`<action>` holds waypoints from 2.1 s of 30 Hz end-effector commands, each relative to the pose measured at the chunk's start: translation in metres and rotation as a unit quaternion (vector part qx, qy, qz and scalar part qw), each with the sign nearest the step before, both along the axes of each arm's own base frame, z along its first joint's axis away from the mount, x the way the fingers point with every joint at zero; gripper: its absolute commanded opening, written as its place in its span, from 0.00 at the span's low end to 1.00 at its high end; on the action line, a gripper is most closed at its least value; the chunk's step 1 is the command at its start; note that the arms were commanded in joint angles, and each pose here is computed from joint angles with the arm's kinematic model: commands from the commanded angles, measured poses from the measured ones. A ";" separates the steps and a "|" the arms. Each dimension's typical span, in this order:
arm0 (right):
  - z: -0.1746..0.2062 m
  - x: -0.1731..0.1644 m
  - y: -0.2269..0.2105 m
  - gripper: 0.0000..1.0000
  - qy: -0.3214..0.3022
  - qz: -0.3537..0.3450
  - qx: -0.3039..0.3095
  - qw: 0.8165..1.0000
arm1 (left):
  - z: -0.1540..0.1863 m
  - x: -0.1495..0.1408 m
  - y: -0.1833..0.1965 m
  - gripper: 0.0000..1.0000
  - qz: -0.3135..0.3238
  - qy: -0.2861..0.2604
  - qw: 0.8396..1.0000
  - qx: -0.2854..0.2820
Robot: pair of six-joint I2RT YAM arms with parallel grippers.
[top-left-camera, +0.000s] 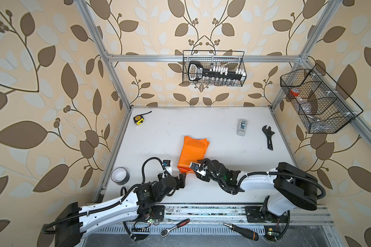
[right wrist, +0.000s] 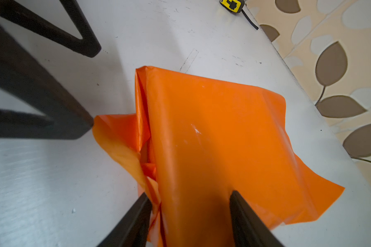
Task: Wrap a gift box in wrapping paper
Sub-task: Fifth fold the wrapping paper around the gift box.
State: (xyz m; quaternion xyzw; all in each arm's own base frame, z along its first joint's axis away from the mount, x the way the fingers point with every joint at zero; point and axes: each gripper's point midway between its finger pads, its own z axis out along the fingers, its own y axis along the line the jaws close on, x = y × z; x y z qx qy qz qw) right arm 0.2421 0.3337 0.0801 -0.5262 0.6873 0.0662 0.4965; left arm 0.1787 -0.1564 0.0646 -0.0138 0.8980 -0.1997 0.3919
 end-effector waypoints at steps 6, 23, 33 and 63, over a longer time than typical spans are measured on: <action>-0.011 -0.006 -0.005 0.59 0.012 0.009 -0.013 1.000 | -0.027 0.002 -0.001 0.99 0.008 0.043 0.997 0.058; -0.013 -0.008 -0.004 0.59 0.016 0.014 -0.015 1.000 | -0.010 0.035 0.007 0.99 0.071 -0.069 0.994 0.056; -0.015 -0.009 -0.004 0.59 0.018 0.015 -0.017 1.000 | -0.004 0.038 0.003 0.99 0.065 -0.075 0.994 0.046; 0.133 0.099 -0.153 0.40 0.126 -0.352 0.256 0.891 | 0.005 0.049 -0.013 0.99 0.061 -0.072 0.995 0.023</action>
